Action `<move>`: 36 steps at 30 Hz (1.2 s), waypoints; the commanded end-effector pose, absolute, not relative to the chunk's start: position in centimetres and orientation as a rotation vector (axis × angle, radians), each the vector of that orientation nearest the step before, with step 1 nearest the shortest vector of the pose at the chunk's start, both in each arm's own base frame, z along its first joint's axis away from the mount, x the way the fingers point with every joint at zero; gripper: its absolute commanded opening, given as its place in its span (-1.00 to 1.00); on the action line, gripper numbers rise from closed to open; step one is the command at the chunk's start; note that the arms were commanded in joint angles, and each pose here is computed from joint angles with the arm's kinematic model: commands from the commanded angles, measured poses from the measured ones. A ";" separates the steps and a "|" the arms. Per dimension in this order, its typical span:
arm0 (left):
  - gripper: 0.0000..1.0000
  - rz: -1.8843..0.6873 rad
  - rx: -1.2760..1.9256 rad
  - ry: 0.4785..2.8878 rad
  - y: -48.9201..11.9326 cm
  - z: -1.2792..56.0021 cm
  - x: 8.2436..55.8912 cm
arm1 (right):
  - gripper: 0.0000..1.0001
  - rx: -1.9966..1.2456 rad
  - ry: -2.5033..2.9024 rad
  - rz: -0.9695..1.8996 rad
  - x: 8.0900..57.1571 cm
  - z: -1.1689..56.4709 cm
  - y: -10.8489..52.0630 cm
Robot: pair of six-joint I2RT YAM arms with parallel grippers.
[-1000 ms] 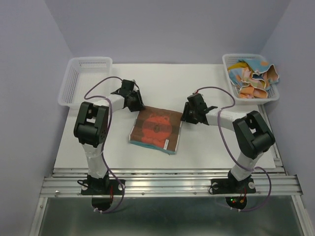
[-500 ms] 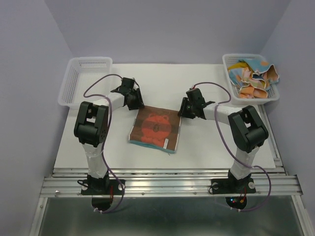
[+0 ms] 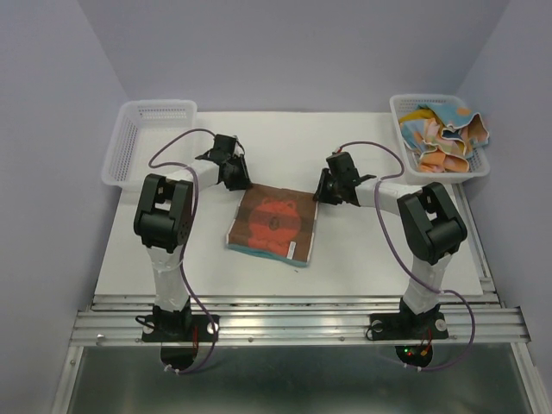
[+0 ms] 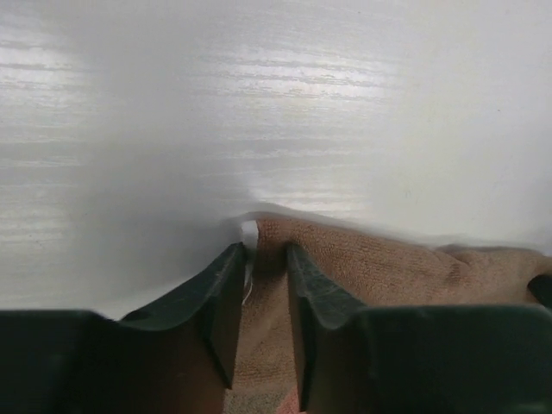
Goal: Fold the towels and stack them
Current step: Fold the towel
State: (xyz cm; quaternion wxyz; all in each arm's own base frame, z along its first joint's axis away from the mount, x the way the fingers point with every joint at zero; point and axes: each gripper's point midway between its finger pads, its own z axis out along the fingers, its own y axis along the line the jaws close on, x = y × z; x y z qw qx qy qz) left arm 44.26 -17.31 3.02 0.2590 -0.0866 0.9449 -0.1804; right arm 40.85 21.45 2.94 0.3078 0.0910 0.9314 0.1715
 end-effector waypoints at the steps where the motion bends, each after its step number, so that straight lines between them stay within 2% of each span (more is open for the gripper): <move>1: -0.32 -0.516 -0.177 2.581 -18.2 2.6 44.4 | -0.40 0.222 2.435 0.446 42.2 3.2 21.2; 2: -0.65 -0.525 -0.174 2.582 -18.4 2.6 44.5 | -0.42 0.216 2.435 0.444 42.2 3.2 21.2; 3: -0.87 -0.538 -0.164 2.583 -18.7 2.7 44.4 | -0.44 0.211 2.431 0.445 42.4 3.3 21.2; 4: -1.00 -0.541 -0.163 2.578 -18.7 2.8 44.5 | -0.49 0.200 2.423 0.445 42.5 3.7 21.2; 10: -1.00 -0.562 -0.156 2.483 -18.8 5.4 45.1 | -0.68 0.159 2.374 0.438 43.1 5.6 21.0; 17: -1.00 -0.617 -0.127 2.381 -19.1 8.7 44.3 | -0.91 0.027 2.351 0.587 40.9 7.0 22.4; 30: -1.00 -0.755 -0.142 2.328 -19.0 9.2 37.9 | -0.97 -0.108 2.231 0.924 34.1 11.1 24.4; 36: -1.00 -0.743 -0.230 2.332 -17.8 8.1 35.3 | -0.95 -0.149 2.250 1.014 30.0 10.7 24.7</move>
